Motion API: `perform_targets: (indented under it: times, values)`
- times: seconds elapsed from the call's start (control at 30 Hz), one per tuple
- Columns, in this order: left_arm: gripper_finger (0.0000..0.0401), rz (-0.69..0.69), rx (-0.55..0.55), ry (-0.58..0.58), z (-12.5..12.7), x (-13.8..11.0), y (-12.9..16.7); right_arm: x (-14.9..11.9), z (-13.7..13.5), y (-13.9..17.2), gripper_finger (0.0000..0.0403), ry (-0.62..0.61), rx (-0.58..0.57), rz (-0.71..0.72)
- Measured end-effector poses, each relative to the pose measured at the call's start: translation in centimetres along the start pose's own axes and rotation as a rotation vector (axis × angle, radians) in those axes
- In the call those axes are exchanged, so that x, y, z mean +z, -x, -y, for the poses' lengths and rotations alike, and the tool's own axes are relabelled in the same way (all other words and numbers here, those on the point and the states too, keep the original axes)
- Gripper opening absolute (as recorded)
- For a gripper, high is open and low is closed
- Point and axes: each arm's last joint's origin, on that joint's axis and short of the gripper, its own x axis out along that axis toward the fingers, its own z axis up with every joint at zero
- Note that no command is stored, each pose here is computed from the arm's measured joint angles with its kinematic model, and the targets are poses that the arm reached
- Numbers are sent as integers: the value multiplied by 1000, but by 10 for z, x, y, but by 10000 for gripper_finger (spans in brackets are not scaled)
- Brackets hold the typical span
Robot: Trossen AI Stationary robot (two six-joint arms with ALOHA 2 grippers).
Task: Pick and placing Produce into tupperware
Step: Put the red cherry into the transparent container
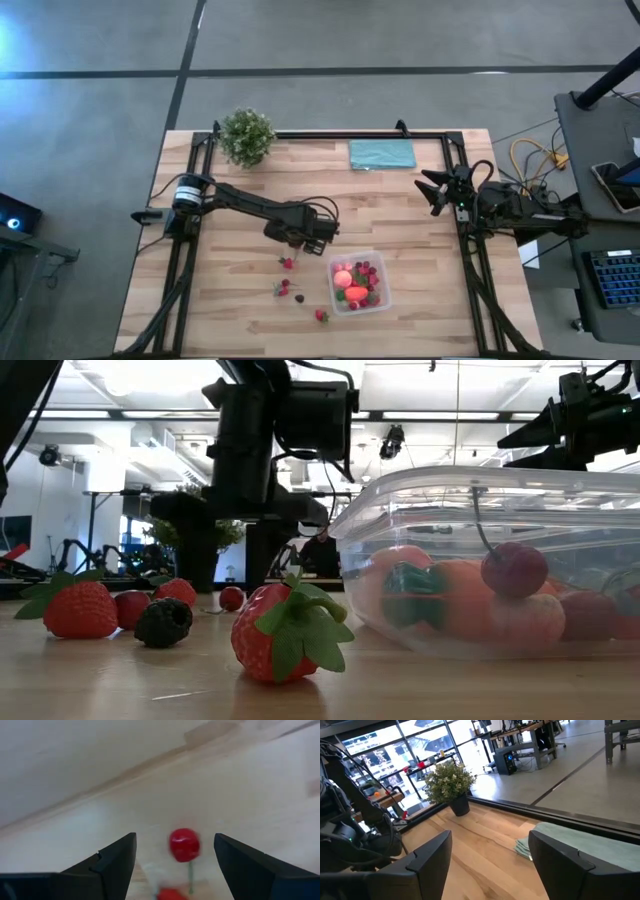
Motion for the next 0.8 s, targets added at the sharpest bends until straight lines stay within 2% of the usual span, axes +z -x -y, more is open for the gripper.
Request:
perform_targets:
  times: [0.1, 0.27, 0.57, 0.8]
  values:
    - [253, 4, -50, -1, 4, 1, -2, 0, 0, 0, 254, 0, 0, 0]
    - [245, -13, -41, -3, 1, -1, -7, 0, 0, 0, 249, 0, 0, 0]
    - [168, -23, -37, -5, -2, -1, -12, 0, 0, 0, 255, 0, 0, 0]
    - [133, -20, -50, -6, -1, -1, -12, 0, 0, 0, 251, 0, 0, 0]
